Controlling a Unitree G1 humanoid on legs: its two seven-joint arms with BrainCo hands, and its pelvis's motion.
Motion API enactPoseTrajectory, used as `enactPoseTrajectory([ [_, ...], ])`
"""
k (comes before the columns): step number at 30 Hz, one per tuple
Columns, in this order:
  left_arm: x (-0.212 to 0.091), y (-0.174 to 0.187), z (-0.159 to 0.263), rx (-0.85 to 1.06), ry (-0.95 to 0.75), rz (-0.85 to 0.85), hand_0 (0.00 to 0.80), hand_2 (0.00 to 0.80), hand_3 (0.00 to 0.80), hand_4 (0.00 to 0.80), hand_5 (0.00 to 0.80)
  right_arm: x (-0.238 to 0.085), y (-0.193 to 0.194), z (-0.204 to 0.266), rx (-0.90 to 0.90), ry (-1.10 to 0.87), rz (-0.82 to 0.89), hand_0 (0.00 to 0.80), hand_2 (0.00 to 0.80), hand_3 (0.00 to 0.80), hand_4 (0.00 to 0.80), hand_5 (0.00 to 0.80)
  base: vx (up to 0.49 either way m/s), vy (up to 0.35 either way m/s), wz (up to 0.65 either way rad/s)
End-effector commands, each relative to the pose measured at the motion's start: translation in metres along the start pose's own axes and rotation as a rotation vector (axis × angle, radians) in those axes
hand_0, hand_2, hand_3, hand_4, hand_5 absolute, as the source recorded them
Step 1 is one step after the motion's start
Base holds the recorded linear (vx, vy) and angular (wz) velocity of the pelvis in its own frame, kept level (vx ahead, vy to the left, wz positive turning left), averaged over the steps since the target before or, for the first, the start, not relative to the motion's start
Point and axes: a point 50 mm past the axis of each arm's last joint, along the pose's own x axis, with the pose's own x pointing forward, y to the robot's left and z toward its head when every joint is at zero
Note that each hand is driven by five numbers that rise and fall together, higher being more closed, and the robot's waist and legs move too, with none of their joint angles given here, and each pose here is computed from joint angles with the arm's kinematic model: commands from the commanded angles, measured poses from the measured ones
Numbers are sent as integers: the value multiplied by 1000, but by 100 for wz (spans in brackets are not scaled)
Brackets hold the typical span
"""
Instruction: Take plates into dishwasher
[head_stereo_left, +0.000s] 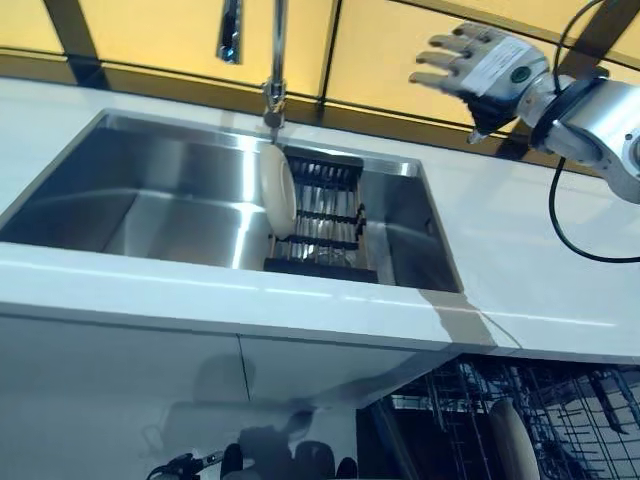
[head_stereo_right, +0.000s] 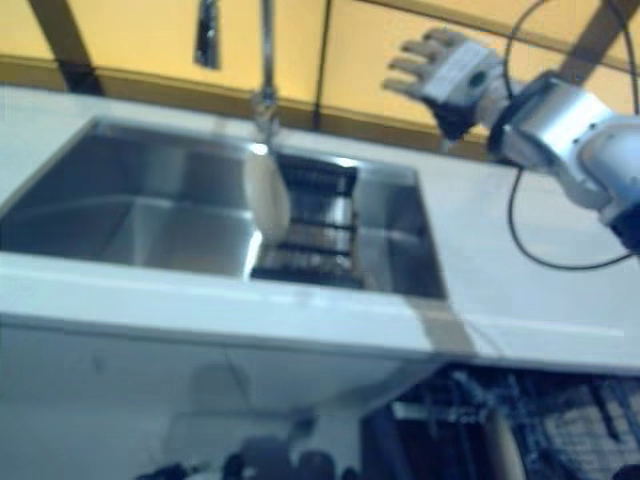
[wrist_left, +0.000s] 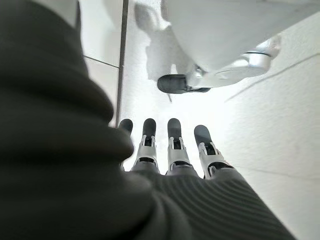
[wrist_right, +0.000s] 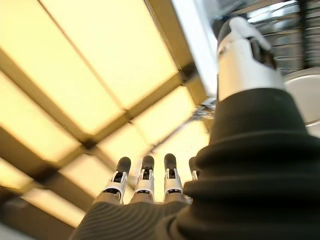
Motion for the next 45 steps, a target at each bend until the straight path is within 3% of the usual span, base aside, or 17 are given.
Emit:
enactPoseTrajectory([
  [1,0,15,23,-20,-65,55,0,0,0,0,0,-2,-57,-31,-152,72,-95,0,0,0,0,0,-10,33,24],
  [17,-1,23,27,-39,-99,57,0,0,0,0,0,22,-105,-18,-222,38,-189,0,0,0,0,0,-14,29,14],
  [45,-2,30,34,-67,-139,56,0,0,0,0,0,33,-115,0,-262,-28,-140,0,0,0,0,0,0,0,0],
])
